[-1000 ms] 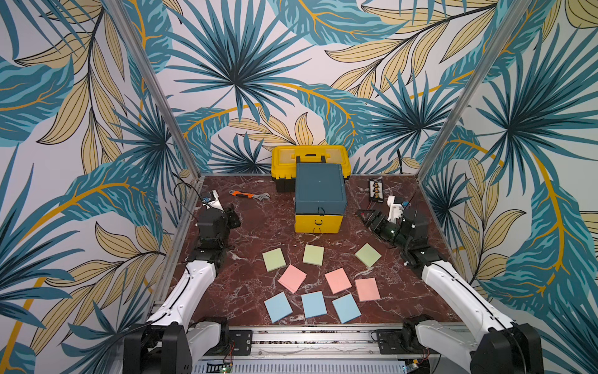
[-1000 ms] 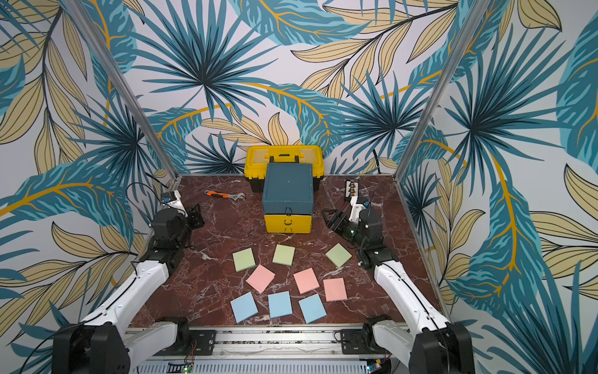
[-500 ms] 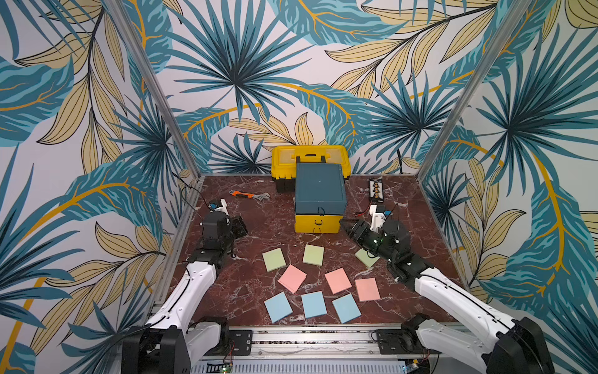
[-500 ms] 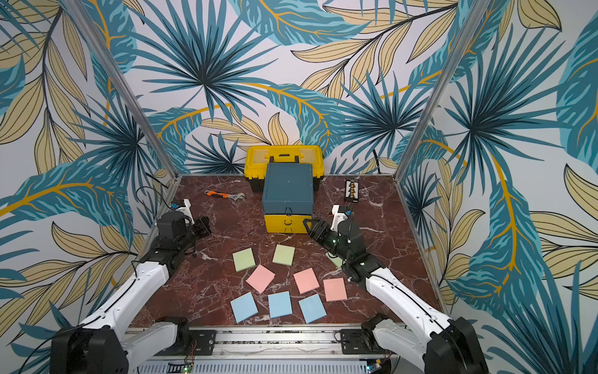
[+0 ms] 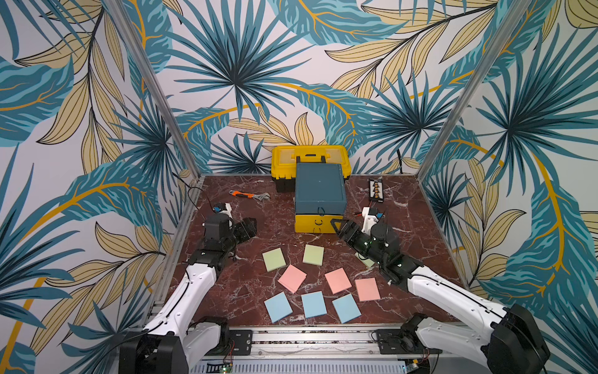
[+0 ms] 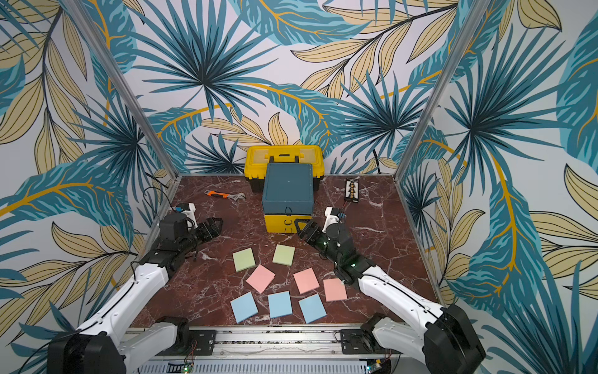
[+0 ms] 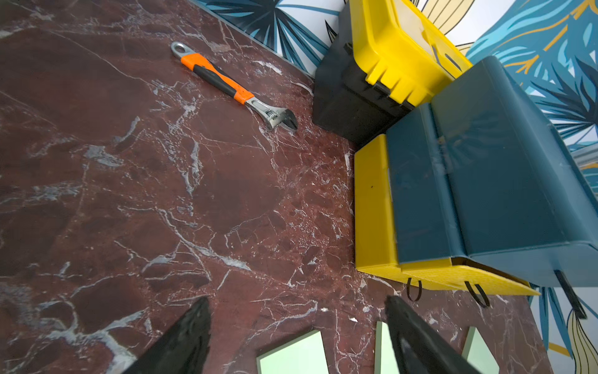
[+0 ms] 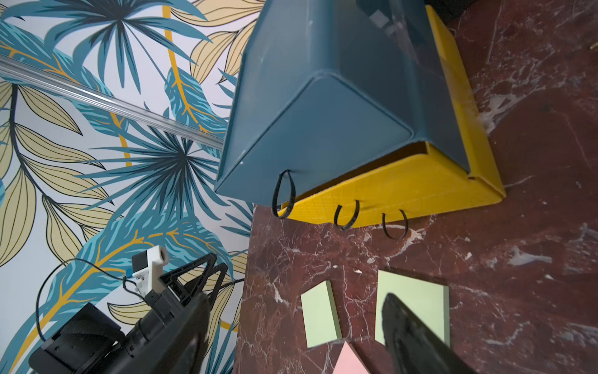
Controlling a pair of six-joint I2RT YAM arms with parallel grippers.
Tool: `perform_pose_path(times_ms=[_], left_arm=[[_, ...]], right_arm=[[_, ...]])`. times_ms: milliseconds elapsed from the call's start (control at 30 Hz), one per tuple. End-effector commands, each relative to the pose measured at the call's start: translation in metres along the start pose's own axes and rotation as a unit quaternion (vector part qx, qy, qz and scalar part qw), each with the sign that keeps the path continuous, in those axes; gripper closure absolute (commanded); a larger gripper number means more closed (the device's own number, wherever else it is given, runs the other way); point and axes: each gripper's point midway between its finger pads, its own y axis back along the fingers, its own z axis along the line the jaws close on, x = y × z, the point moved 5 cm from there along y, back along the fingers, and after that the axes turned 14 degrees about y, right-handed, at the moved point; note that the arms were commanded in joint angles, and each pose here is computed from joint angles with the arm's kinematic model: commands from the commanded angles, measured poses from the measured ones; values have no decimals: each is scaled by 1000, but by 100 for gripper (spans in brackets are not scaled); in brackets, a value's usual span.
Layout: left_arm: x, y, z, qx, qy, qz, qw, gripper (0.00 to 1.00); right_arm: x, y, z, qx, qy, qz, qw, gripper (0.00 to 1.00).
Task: Please put the sticky notes in the drawer by color
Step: Open the drawer in the storage box.
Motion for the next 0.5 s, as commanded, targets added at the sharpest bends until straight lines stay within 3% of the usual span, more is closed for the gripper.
perform_pose_path(times_ms=[0, 467], left_arm=[[-6, 12, -20, 32, -3, -5, 999, 14], [-4, 34, -28, 60, -8, -16, 998, 13]], right_arm=[[1, -8, -3, -6, -32, -20, 999, 20], [6, -52, 8, -43, -60, -12, 997, 26]])
